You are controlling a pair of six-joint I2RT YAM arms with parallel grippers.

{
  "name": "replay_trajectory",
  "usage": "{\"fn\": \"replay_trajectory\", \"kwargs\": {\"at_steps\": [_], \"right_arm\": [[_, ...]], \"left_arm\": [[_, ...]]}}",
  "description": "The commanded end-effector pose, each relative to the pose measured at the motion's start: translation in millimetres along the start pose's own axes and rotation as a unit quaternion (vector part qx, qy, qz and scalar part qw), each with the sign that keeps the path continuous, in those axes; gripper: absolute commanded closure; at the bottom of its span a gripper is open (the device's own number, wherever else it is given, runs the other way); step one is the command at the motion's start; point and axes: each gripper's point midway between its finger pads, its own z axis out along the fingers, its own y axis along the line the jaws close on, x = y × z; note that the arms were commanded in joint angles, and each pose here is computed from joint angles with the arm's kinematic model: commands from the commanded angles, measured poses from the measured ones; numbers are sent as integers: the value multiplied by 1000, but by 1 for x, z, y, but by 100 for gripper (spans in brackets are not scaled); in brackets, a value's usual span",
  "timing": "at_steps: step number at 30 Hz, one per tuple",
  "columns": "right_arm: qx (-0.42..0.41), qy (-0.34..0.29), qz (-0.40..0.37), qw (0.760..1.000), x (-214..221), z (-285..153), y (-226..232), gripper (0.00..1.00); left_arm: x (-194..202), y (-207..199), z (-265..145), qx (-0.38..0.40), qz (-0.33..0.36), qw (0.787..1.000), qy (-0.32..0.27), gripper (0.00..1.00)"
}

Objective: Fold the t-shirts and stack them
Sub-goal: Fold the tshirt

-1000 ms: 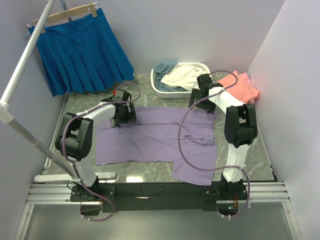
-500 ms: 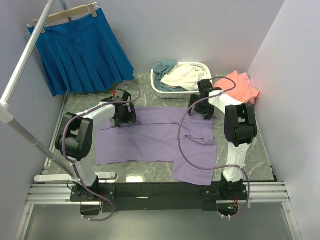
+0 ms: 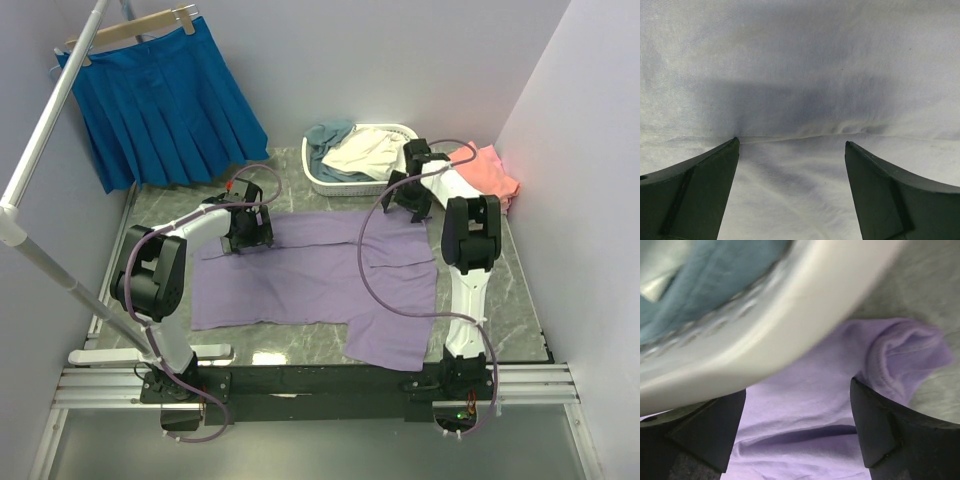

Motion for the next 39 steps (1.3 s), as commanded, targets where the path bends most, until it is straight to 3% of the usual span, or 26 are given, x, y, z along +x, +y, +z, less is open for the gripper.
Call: {"fn": "replay_trajectory", "kwargs": {"at_steps": [1,3,8,11,12,14,15,18,21,23,28,36,39], "right_arm": [[38,-11,14,999,-19,7,-24,9],[38,-20,11,999,-27,5,-26,1],[35,-50,-16,998,-42,-3,-28,0],[34,-126,-29,991,-47,-41,-26,0],[18,-179,-34,983,-56,-85,-19,0],[-14,-212,-42,976,-42,-102,-15,0],[-49,-249,-38,966,-43,-139,-8,0],[-102,-234,-8,967,-5,-159,-8,0],[-193,-135,-25,972,61,-154,10,0],[-189,-87,-15,978,107,-138,0,0],[-138,-54,-11,989,200,-141,-14,0],[-143,-80,58,985,257,-154,-42,0],[-137,-44,57,988,288,-142,-49,1]], "left_arm": [[-12,-2,-7,6,7,1000,-21,8],[-13,-1,-7,5,7,1000,-23,8],[-23,0,-18,5,-1,999,-51,8],[-36,-1,-39,12,-10,996,-89,5],[-42,0,-46,14,-13,994,-107,2],[-52,0,-74,26,-26,989,-146,1],[-58,1,-94,35,-33,984,-170,1],[-49,8,-119,48,-57,979,-188,1],[-17,21,-121,47,-90,981,-163,1],[13,32,-112,34,-111,985,-130,1],[61,44,-111,36,-176,979,-101,1],[100,43,-107,37,-187,979,-76,1],[113,50,-106,25,-193,978,-70,0]]}}
